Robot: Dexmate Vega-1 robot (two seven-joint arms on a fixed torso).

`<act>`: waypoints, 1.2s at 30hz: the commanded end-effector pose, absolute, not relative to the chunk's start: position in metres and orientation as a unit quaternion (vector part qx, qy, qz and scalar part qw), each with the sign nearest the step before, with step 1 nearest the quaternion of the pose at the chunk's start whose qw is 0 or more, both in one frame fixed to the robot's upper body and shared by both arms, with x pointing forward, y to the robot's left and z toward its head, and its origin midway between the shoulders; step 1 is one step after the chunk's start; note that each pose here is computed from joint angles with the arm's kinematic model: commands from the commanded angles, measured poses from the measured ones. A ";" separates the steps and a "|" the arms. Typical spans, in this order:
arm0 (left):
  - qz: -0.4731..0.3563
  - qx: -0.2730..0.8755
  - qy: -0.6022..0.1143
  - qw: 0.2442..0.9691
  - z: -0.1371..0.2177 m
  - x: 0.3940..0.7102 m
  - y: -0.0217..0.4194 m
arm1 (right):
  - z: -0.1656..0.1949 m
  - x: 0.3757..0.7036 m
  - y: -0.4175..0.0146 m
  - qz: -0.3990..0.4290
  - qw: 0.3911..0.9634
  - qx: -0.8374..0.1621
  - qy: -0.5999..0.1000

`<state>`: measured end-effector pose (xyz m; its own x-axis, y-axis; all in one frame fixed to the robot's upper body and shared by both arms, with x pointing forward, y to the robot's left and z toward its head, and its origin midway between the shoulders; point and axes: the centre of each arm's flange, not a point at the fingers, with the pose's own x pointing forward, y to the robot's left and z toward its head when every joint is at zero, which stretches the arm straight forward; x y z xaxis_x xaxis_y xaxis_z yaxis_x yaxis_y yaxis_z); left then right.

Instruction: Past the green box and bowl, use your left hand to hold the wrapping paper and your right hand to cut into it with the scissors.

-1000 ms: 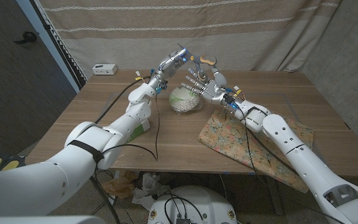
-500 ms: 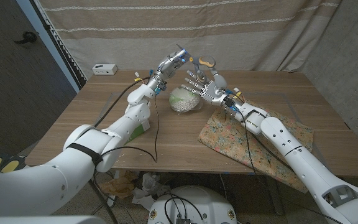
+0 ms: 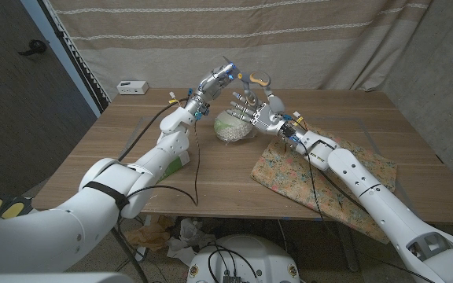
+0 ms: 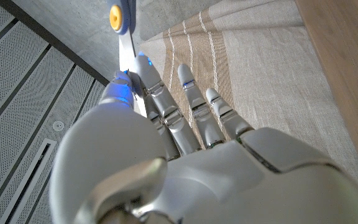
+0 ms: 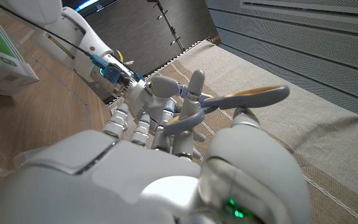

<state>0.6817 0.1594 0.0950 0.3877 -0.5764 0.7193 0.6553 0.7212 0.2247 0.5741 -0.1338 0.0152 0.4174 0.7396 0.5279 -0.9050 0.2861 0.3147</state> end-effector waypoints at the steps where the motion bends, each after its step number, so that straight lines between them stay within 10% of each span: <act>1: -0.371 -0.046 -0.410 0.832 0.092 0.681 0.160 | 0.013 0.575 -0.133 0.515 0.799 0.270 -0.152; 36: -0.379 -0.050 -0.407 0.830 0.085 0.684 0.166 | 0.003 0.574 -0.125 0.524 0.789 0.287 -0.143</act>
